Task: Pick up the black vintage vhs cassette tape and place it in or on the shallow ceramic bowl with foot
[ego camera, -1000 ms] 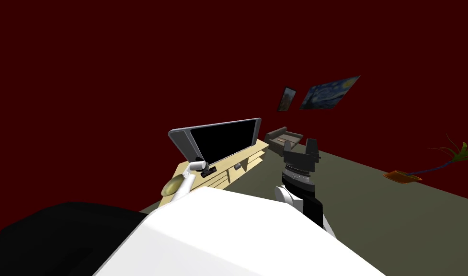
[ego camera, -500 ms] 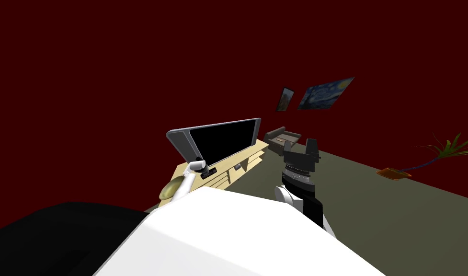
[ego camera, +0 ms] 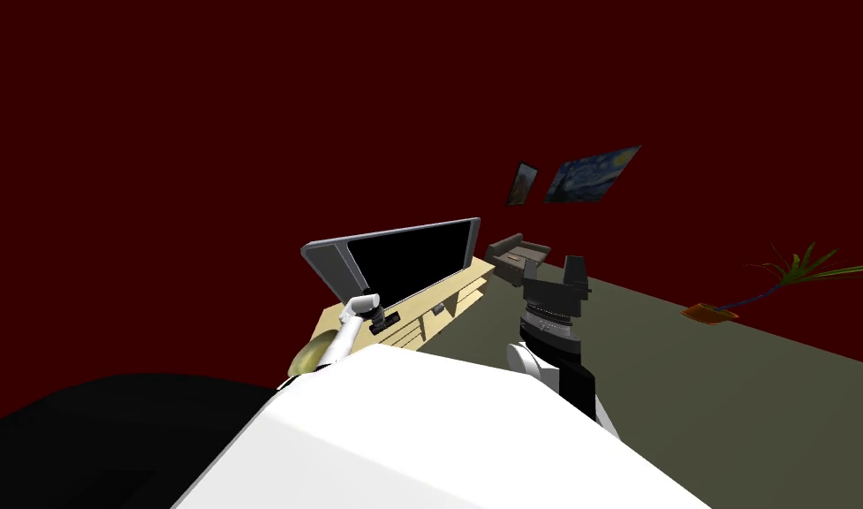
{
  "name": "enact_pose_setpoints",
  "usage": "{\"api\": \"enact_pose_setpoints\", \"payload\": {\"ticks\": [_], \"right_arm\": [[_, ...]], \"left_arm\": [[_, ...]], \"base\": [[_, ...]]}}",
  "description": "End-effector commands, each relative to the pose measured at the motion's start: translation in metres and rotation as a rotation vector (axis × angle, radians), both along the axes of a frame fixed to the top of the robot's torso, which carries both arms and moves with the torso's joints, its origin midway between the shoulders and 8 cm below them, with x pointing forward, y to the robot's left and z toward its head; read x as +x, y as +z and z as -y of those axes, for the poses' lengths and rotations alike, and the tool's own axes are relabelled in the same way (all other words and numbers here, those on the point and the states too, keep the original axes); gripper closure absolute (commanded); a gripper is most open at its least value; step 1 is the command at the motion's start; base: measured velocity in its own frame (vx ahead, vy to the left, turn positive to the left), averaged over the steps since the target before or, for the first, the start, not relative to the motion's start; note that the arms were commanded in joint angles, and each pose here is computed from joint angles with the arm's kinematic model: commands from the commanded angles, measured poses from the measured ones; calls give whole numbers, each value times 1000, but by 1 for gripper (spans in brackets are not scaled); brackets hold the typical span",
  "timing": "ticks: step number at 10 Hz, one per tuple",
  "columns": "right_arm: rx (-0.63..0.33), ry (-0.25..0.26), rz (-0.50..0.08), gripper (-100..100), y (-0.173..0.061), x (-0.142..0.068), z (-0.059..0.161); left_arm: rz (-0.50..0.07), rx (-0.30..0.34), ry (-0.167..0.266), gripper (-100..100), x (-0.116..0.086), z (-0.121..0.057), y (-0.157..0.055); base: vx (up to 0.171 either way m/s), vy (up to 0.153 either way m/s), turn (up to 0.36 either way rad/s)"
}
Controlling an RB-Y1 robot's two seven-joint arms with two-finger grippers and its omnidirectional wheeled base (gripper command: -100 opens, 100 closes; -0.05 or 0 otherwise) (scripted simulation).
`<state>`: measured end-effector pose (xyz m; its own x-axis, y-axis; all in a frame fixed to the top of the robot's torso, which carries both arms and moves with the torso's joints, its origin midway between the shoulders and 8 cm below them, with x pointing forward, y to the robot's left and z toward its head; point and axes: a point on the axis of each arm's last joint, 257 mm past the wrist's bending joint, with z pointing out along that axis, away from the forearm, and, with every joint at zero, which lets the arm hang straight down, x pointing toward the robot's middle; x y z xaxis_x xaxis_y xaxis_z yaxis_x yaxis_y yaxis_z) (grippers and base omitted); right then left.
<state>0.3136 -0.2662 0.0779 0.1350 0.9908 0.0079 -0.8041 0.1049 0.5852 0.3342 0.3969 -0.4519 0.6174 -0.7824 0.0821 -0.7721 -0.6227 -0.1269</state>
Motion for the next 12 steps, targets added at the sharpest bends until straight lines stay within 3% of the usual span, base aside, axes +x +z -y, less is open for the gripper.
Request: {"api": "enact_pose_setpoints", "payload": {"ticks": [1, 3, 4, 5, 6, 9, 10, 12], "right_arm": [[0, 0, 0, 0, 0, 0, 0], [0, 0, 0, 0, 0, 0, 0], [0, 0, 0, 0, 0, 0, 0], [0, 0, 0, 0, 0, 0, 0], [0, 0, 0, 0, 0, 0, 0], [0, 0, 0, 0, 0, 0, 0], [0, 0, 0, 0, 0, 0, 0], [0, 0, 0, 0, 0, 0, 0]], "left_arm": [[-50, -28, 17, -100, -12, 5, -3], [-88, -50, 30, -100, -19, 8, -4], [-75, -43, 26, -100, -17, 7, -3], [-79, -44, 27, 0, -18, 7, -4], [-81, -43, 46, -100, -18, -5, -7], [-64, -36, 100, -100, -15, -39, -11], [-83, -43, 107, -100, -21, -38, -16], [-68, -39, 145, -100, -19, -60, -17]], "base": [[32, 56, -43], [19, 38, -39], [0, 0, 0], [0, 0, 0], [-23, -9, -149], [-84, -37, -211], [-65, -24, -77], [-49, -25, -182]]}}
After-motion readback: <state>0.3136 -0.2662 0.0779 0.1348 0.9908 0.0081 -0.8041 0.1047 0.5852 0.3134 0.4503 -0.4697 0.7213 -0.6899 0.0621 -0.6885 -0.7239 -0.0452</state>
